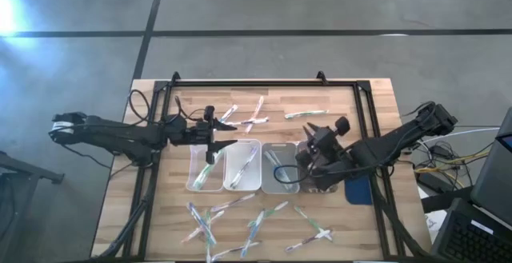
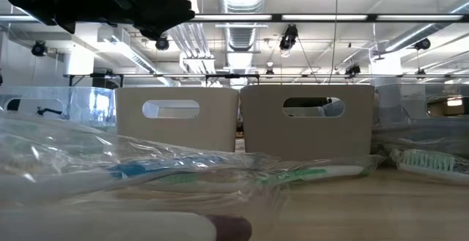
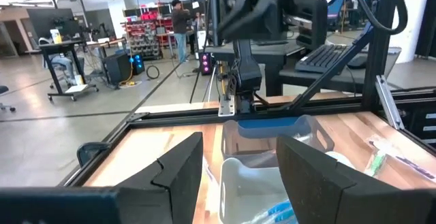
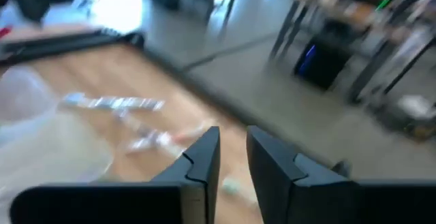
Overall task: Pick & Place Toothbrushes
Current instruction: Put the blue toothbrush into the gray bin
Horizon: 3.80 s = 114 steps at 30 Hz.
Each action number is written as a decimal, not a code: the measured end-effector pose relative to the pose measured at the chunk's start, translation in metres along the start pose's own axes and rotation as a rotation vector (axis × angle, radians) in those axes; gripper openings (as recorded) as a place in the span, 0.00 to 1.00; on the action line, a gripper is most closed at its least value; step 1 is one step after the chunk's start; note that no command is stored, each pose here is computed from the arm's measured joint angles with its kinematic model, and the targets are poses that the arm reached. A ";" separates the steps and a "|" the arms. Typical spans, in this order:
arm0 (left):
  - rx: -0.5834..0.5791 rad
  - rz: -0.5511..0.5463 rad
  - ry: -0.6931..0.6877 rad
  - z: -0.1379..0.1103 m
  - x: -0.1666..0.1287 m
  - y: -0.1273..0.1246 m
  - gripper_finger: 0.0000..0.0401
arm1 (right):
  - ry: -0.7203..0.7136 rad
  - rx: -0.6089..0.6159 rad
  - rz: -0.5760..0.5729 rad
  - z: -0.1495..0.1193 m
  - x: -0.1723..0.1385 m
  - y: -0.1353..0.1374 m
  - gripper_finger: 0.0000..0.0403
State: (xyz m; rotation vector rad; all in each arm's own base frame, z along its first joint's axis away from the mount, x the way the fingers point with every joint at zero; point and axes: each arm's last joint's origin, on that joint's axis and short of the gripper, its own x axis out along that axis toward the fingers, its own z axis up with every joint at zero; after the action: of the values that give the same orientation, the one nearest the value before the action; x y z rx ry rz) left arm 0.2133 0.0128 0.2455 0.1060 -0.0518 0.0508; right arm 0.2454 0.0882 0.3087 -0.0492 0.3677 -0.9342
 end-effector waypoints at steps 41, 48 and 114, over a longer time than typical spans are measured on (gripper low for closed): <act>0.369 0.062 -0.144 0.047 0.010 0.006 0.47 | 0.036 -0.672 0.482 0.042 0.124 -0.032 0.02; 0.488 0.093 -0.179 0.057 0.010 0.007 0.47 | -0.116 -0.954 0.508 0.065 0.119 -0.033 0.02; -0.121 0.153 0.189 0.021 0.006 -0.004 0.47 | 0.256 -0.978 1.102 -0.027 0.012 0.201 0.19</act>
State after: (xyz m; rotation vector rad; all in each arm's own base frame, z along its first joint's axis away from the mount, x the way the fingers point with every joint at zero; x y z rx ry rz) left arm 0.2188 0.0072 0.2659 -0.0244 0.1264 0.2099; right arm 0.3988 0.2017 0.2394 -0.5647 0.9359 0.3945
